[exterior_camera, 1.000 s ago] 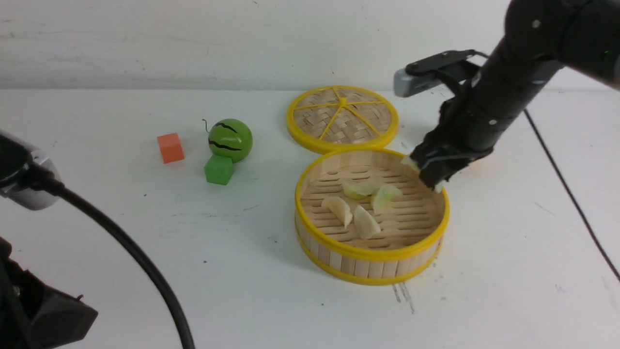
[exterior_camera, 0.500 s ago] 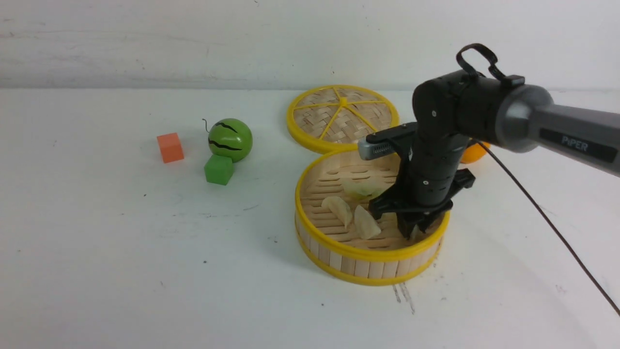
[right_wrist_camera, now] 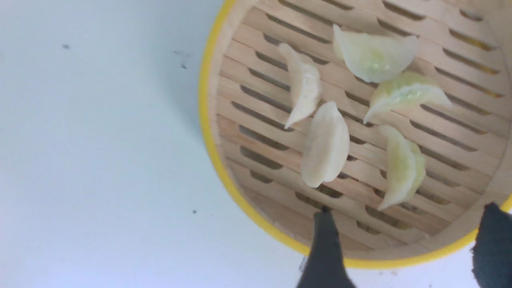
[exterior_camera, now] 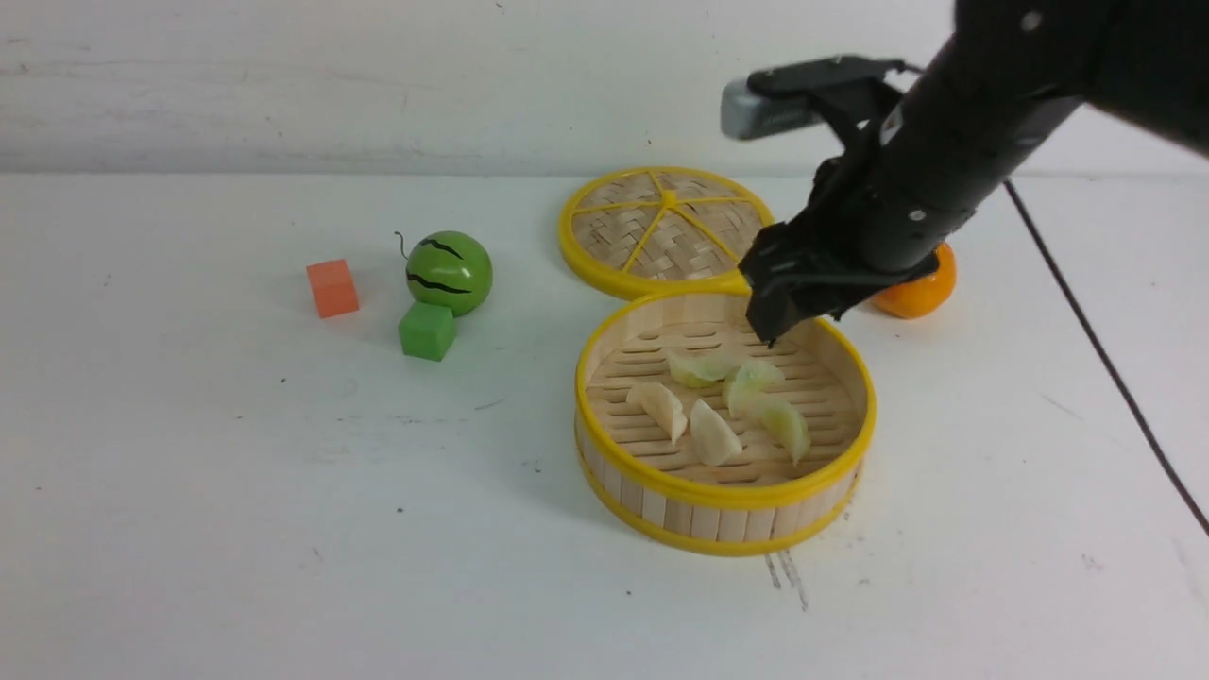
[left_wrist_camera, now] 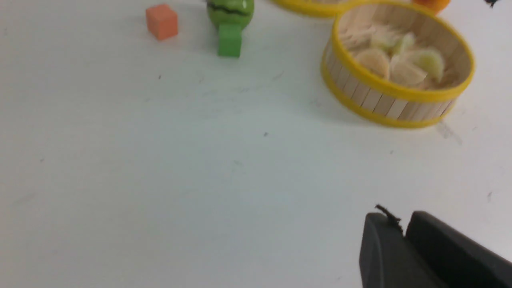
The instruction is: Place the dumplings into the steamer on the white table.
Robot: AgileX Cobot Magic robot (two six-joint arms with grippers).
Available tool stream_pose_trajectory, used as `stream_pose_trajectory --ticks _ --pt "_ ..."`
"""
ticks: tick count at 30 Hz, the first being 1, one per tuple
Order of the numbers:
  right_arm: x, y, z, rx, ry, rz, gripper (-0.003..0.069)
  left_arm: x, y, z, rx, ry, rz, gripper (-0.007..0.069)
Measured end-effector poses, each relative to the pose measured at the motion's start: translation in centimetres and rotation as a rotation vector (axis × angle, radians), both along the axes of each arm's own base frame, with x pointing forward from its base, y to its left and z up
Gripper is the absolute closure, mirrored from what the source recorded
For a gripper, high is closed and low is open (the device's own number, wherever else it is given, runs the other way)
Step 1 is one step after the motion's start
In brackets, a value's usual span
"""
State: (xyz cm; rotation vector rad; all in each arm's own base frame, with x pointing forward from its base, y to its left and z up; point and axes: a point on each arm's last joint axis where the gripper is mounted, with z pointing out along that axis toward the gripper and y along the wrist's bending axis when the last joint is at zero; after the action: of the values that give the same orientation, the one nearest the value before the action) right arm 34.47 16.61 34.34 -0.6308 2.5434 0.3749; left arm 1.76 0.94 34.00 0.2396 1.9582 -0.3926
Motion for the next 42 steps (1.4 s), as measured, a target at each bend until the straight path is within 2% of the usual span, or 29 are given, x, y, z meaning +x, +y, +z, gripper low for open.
stream_pose_trajectory --ticks 2,5,12,14,19,27,42 --pt "-1.8 -0.7 1.3 0.025 -0.039 0.012 0.0260 -0.5 0.1 -0.3 -0.044 -0.035 -0.017 0.0547" --pt "-5.2 -2.0 2.8 0.072 -0.122 0.017 0.0377 -0.6 -0.1 -1.8 -0.084 -0.061 -0.044 0.0547" --pt "-12.5 -4.9 4.2 0.176 -0.319 0.024 0.0638 0.9 -1.7 -4.9 -0.126 -0.120 -0.090 0.0547" --pt "-14.2 -5.7 4.4 0.198 -0.372 0.023 0.0671 1.1 -2.0 -5.2 -0.140 -0.145 -0.099 0.0545" --pt "-18.9 -7.9 4.3 0.260 -0.513 -0.003 0.0679 1.7 -2.5 -6.5 -0.140 -0.152 -0.110 0.0540" --pt "-23.8 -10.2 4.2 0.319 -0.671 -0.021 0.0679 1.8 -2.6 -7.2 -0.129 -0.135 -0.110 0.0534" --pt "-25.5 -10.8 4.2 0.323 -0.671 0.000 0.0675 1.8 -2.6 -7.2 -0.129 -0.135 -0.110 0.0516"
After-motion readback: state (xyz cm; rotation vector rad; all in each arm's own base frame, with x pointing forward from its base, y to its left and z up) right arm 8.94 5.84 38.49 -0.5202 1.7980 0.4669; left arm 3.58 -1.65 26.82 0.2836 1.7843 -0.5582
